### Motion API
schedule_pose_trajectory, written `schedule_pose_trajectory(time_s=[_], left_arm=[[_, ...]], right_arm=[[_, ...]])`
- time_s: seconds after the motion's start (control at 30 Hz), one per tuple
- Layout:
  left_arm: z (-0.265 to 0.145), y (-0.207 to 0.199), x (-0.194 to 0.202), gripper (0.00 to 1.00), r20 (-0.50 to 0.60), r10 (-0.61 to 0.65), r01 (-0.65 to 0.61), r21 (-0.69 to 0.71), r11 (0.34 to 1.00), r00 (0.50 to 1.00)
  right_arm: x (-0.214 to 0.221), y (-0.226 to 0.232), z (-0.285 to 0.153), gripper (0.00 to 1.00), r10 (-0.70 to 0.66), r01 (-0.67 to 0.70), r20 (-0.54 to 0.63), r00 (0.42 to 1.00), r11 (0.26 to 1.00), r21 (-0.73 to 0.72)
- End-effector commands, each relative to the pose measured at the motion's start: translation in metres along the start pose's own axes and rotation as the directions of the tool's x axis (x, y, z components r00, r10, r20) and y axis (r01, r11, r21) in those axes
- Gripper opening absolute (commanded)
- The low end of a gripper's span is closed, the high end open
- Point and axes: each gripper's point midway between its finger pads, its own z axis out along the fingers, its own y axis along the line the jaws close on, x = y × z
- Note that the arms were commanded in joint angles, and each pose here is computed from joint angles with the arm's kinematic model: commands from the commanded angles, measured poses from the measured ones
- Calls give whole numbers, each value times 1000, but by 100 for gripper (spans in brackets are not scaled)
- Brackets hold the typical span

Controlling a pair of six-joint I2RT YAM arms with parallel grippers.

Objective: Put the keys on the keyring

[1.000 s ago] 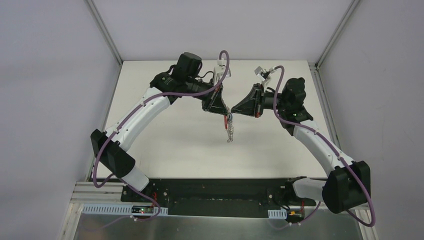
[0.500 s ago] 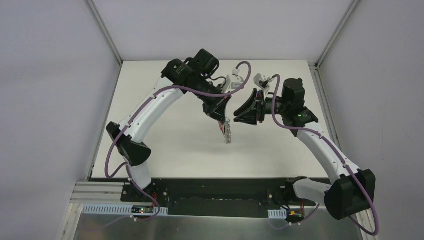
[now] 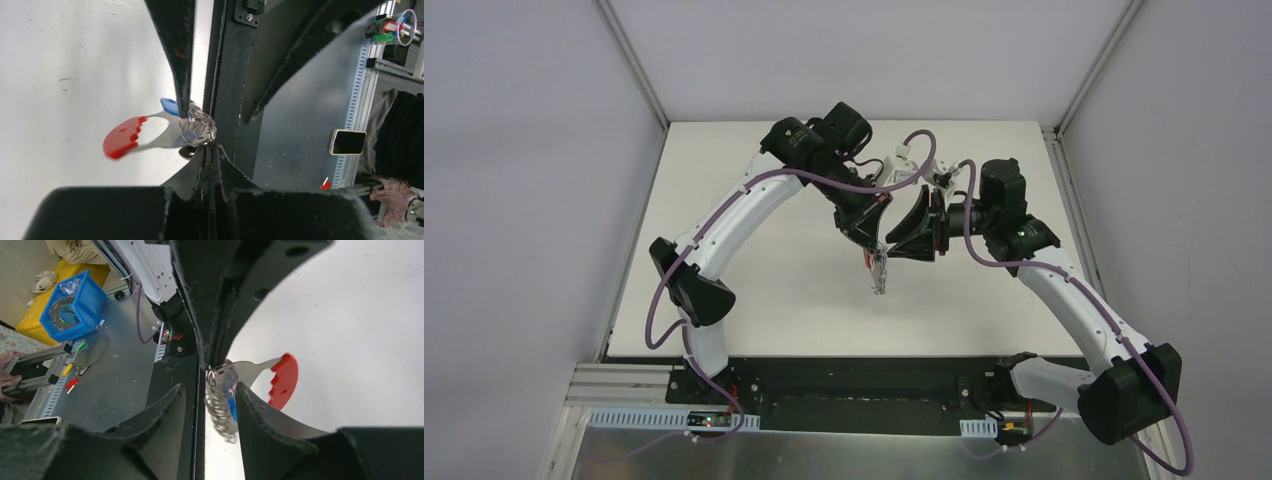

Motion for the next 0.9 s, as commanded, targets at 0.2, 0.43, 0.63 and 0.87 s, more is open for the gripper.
schedule_pose_trajectory(time_s=[0.2,0.43,0.63,0.87], left_arm=[[-1,-12,-13,0,45,10,-13,54,998,999],[0,-12,-12,0,44,10,-12,58,998,999],[2,-12,-12,0,46,10,-13,62,998,999],[2,-13,-13,0,54,10,-14,75,997,999]], right_arm=[[-15,10,10,36,-72,73,10,997,996,-58],[-13,7,14,22,-49,50,6,999,997,-58],[-12,1,16,22,-35,35,2,999,999,-33],[-13,-4,17,26,-41,41,11,999,999,-10]])
